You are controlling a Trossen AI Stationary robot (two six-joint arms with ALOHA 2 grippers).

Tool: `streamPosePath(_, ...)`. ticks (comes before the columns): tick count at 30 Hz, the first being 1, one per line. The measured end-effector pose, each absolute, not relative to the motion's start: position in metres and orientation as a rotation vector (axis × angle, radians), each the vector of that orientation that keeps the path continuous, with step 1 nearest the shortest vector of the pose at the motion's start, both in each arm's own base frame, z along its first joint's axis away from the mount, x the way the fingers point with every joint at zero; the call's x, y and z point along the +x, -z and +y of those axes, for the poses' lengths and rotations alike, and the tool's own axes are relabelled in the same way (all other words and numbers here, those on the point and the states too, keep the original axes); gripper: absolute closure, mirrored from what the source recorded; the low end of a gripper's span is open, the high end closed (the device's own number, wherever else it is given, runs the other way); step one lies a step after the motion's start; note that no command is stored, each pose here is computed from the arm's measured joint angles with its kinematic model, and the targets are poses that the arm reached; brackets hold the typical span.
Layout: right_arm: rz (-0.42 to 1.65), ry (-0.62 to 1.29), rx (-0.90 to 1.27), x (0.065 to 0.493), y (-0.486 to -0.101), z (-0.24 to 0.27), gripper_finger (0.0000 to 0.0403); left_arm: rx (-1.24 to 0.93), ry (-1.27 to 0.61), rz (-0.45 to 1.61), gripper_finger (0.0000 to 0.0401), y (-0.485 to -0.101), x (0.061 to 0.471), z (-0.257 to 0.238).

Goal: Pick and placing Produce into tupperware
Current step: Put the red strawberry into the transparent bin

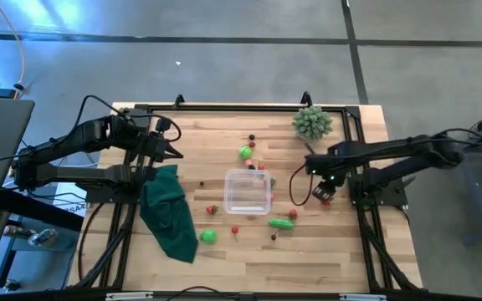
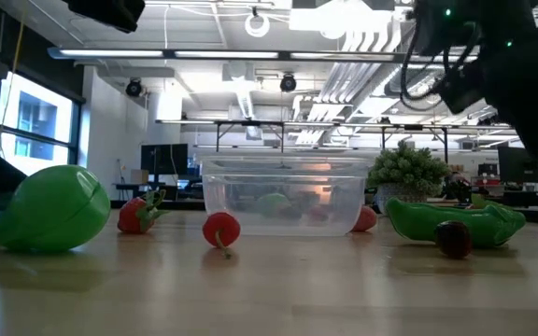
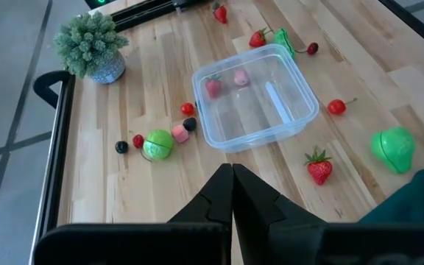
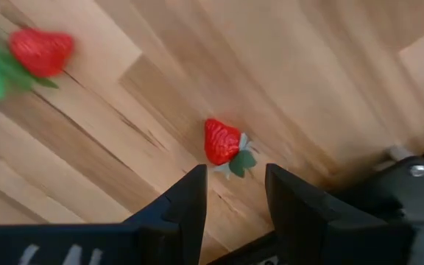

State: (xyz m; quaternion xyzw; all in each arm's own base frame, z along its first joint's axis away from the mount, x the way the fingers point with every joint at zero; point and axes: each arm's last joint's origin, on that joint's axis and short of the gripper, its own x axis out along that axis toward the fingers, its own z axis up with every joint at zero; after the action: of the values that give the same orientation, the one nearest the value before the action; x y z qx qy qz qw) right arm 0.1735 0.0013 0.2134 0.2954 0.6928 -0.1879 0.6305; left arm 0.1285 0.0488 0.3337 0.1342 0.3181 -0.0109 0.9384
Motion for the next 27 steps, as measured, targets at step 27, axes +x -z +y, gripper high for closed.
streamPosePath(27, 1.827, 0.342, 0.502, 0.208, -0.154, 0.026, 0.0249, 0.274, 0.022, 0.649, 0.0400, -0.334, 0.129, 0.049)
